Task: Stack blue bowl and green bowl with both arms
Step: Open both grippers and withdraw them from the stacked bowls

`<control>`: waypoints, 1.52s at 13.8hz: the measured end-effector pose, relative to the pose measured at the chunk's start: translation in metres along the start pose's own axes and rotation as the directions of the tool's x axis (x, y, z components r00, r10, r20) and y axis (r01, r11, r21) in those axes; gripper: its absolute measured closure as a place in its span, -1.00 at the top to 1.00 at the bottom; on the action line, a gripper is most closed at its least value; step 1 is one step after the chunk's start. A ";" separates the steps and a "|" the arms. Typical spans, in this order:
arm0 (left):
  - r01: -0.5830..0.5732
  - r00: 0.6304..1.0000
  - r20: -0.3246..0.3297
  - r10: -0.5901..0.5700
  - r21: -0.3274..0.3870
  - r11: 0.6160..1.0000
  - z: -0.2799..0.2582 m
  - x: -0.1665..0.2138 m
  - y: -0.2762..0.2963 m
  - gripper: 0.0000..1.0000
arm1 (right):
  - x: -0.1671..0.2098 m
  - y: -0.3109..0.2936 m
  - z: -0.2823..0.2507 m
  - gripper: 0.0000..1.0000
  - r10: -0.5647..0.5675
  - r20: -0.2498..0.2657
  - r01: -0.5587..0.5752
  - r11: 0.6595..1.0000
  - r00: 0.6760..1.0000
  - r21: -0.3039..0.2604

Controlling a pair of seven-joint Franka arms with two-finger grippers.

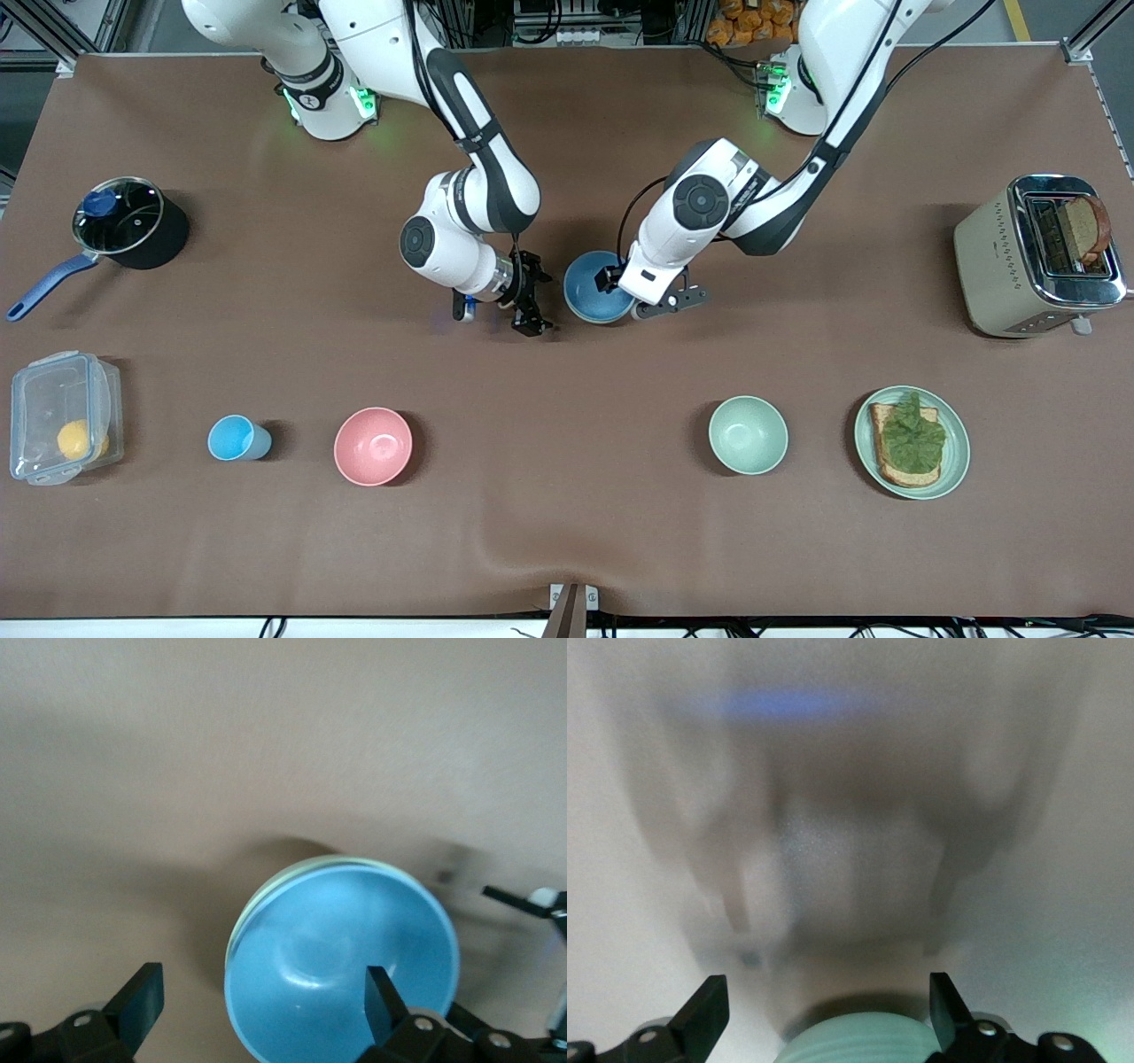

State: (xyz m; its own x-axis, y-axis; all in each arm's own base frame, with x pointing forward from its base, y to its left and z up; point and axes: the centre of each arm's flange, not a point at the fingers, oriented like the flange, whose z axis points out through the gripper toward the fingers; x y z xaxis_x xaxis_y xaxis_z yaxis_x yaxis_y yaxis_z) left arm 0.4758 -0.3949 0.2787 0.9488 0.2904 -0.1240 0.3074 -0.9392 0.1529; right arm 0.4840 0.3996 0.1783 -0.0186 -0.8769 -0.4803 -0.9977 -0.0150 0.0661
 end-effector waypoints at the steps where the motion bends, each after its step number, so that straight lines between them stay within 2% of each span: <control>1: 0.004 1.000 -0.028 -0.004 -0.017 1.000 -0.018 0.005 0.001 1.00 | 0.003 -0.002 -0.003 1.00 -0.001 -0.003 0.001 1.000 1.000 -0.006; 4: 0.022 0.994 -0.105 -0.027 -0.047 0.999 -0.076 0.017 -0.005 1.00 | 0.017 -0.012 -0.021 1.00 -0.016 -0.023 0.015 0.997 1.000 -0.073; 8: 0.049 0.987 -0.153 -0.050 -0.007 0.999 -0.163 0.039 -0.025 1.00 | 0.035 -0.026 -0.064 1.00 -0.045 -0.036 0.038 0.985 0.998 -0.170; 11: 0.013 0.989 -0.146 -0.006 0.048 0.999 -0.234 0.075 -0.057 1.00 | 0.057 -0.034 -0.099 1.00 -0.077 0.000 0.075 0.964 0.997 -0.257; 13: -0.032 0.990 -0.135 0.041 0.071 0.997 -0.275 0.102 -0.086 1.00 | 0.074 -0.040 -0.120 1.00 -0.112 0.017 0.112 0.951 0.994 -0.287; 16: -0.082 0.988 -0.120 0.093 0.094 0.992 -0.316 0.137 -0.137 1.00 | 0.089 -0.045 -0.150 1.00 -0.164 -0.013 0.151 0.934 0.986 -0.323; 17: -0.074 0.990 -0.112 0.085 0.099 0.992 -0.325 0.143 -0.151 1.00 | 0.098 -0.048 -0.167 1.00 -0.185 -0.019 0.168 0.924 0.983 -0.343; 19: -0.057 0.992 -0.103 0.069 0.122 0.991 -0.344 0.148 -0.166 1.00 | 0.122 -0.056 -0.206 1.00 -0.223 0.015 0.212 0.903 0.975 -0.374; 20: -0.053 0.992 -0.108 0.069 0.145 0.988 -0.351 0.148 -0.170 1.00 | 0.135 -0.060 -0.227 1.00 -0.246 0.027 0.238 0.897 0.969 -0.373; 21: -0.052 0.991 -0.111 0.070 0.157 0.986 -0.356 0.147 -0.171 1.00 | 0.148 -0.063 -0.247 1.00 -0.269 0.017 0.255 0.893 0.963 -0.372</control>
State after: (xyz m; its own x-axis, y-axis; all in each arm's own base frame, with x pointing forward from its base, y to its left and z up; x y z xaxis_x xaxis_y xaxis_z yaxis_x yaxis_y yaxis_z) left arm 0.5887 -0.1266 0.5835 0.9701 0.2426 -0.0031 0.2426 -0.9701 0.0028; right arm 0.5602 0.1519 0.3192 0.2488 -0.8323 -0.4954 -0.8710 -0.4160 0.2614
